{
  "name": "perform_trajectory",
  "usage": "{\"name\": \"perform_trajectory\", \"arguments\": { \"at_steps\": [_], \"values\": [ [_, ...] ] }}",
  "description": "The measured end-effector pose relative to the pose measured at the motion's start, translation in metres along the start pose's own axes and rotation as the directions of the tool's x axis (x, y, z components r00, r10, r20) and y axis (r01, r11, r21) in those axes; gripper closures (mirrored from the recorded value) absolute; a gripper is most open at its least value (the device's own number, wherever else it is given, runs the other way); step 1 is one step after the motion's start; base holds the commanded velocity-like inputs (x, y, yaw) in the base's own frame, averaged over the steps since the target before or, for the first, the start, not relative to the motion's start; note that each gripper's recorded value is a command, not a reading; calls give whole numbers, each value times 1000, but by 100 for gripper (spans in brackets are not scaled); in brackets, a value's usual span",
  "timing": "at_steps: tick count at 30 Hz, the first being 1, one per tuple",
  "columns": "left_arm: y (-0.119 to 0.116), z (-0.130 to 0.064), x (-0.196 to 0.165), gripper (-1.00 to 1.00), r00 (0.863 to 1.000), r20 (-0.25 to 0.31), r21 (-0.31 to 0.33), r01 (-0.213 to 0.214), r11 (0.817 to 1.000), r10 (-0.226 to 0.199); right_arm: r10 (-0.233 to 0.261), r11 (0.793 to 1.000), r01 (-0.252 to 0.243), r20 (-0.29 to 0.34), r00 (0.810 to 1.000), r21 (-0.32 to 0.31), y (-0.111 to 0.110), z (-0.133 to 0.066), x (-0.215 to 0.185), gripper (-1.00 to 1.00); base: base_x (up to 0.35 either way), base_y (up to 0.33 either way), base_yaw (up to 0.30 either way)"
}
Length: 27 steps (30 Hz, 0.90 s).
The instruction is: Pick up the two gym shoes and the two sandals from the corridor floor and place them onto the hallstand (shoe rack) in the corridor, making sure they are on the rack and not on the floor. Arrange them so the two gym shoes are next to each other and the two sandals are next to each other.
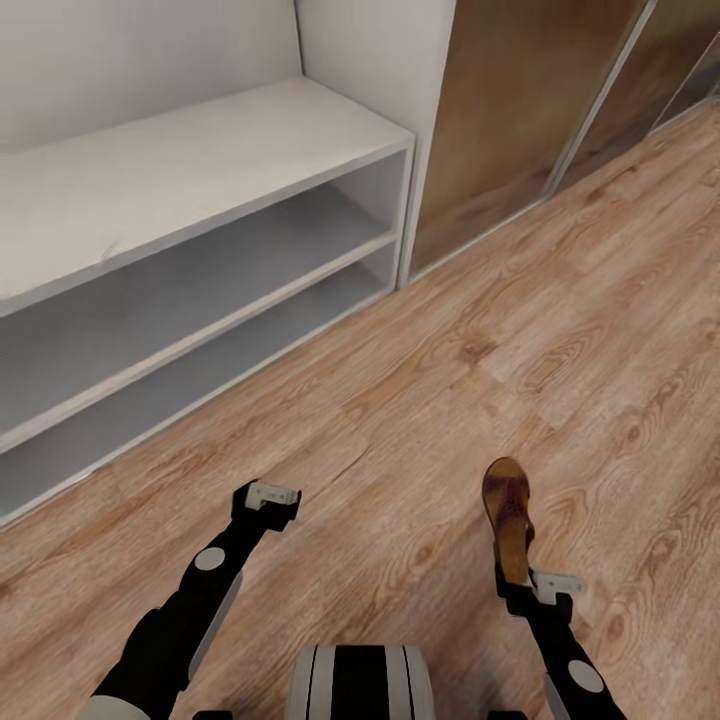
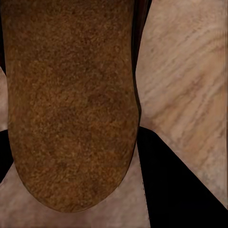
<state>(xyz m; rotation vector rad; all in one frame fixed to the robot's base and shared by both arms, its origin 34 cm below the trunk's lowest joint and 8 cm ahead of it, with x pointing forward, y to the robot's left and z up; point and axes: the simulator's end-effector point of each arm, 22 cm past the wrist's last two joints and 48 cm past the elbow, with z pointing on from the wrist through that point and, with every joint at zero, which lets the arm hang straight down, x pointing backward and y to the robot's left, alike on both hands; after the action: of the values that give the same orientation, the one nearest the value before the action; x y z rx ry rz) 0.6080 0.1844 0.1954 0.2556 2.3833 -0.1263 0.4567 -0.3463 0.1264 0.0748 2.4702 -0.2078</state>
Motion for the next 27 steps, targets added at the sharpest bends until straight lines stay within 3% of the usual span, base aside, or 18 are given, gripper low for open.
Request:
{"name": "perform_trajectory", "arguments": {
  "at_steps": [11, 16, 24, 27],
  "values": [
    [8, -14, -27, -100, 999, 40, -21, -4, 1000, 4, 8, 1000, -8, 99, 995, 1, -1, -7, -40, 100, 0, 0, 0],
    [30, -21, -36, -100, 998, 56, -64, 25, 998, -21, 11, 1000, -11, 123, 992, 4, -3, -11, -52, 100, 0, 0, 0],
    [55, -38, -8, -100, 998, 20, -124, 68, 990, -66, 20, 1000, -21, 164, 986, 6, -4, -16, -72, 100, 0, 0, 0],
    [63, -48, 9, -100, 996, 2, -148, 85, 985, -86, 20, 1000, -22, 216, 976, 6, -5, -21, -85, 100, 0, 0, 0]
  ]
}}
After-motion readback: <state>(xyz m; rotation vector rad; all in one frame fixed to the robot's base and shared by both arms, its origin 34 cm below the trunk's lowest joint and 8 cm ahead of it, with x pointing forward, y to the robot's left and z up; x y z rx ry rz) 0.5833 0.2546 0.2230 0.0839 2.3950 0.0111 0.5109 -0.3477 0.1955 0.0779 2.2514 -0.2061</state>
